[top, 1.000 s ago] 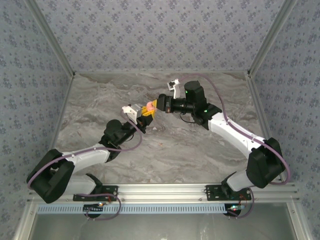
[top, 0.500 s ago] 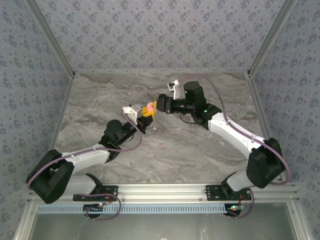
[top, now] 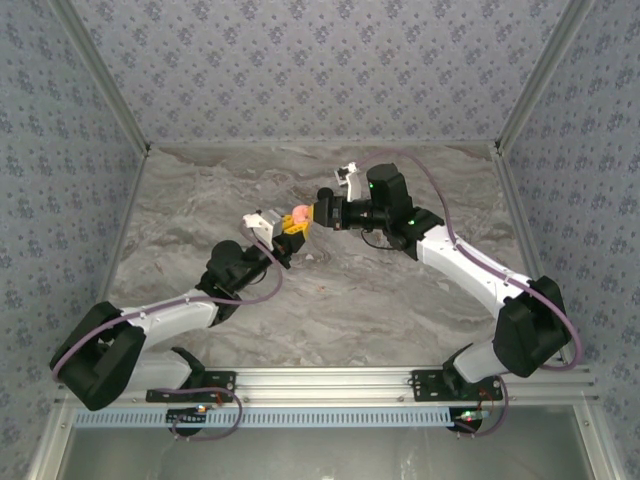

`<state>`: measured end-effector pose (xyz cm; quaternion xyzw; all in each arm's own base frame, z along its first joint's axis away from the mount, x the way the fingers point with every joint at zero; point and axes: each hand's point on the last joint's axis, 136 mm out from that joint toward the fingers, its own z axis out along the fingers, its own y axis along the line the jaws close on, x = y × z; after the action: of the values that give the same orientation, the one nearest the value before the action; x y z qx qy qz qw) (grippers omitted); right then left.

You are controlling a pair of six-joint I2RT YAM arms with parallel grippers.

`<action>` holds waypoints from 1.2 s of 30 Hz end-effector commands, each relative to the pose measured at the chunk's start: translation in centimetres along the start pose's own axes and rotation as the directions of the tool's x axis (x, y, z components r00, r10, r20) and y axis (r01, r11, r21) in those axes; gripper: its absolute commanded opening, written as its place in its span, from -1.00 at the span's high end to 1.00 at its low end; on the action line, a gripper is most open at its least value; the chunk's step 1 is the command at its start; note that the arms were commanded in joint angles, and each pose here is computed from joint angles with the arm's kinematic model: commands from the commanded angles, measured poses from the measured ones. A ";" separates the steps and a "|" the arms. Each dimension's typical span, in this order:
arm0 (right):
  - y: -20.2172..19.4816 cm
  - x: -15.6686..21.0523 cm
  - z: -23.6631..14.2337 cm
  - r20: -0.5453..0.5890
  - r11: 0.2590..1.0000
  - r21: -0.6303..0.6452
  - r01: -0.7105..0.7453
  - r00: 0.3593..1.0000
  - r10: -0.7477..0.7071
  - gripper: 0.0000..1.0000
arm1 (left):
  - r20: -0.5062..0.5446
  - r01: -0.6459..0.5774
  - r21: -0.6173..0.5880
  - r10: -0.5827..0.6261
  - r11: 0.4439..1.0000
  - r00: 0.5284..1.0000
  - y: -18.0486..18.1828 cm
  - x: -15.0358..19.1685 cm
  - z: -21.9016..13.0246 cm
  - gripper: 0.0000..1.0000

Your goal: Insert wireless bluetooth earbuds into charging case

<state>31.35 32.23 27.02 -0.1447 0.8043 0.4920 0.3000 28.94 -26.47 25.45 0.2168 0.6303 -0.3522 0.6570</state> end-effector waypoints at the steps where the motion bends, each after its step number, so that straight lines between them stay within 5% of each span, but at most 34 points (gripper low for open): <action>1: -0.3 -0.1 -0.5 -0.005 0.999 0.044 0.007 1.000 -0.007 0.37 | 0.126 -0.010 0.044 0.005 0.999 0.992 -1.2 -4.0 -0.3 0.89; 17: -1.6 0.3 -2.8 -0.072 0.948 0.265 0.175 0.984 -0.161 0.13 | 0.008 -0.027 -0.012 0.028 1.000 1.000 -0.3 -2.3 -0.1 0.90; 23: -5.3 3.5 -3.7 -0.183 0.905 0.380 0.192 0.975 -0.129 0.12 | -0.065 -0.046 -0.065 0.042 0.997 0.997 0.5 -1.3 -1.3 0.91; 36: -9.4 13.8 0.4 -0.442 0.923 0.341 0.178 0.897 -0.010 0.14 | -0.159 -0.083 -0.127 0.062 0.988 0.985 1.1 -0.6 -4.9 0.90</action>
<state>27.13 28.17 13.21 -0.2092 0.9212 0.2684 0.1886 26.82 -22.72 25.89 0.2177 0.6825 -0.2856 0.6366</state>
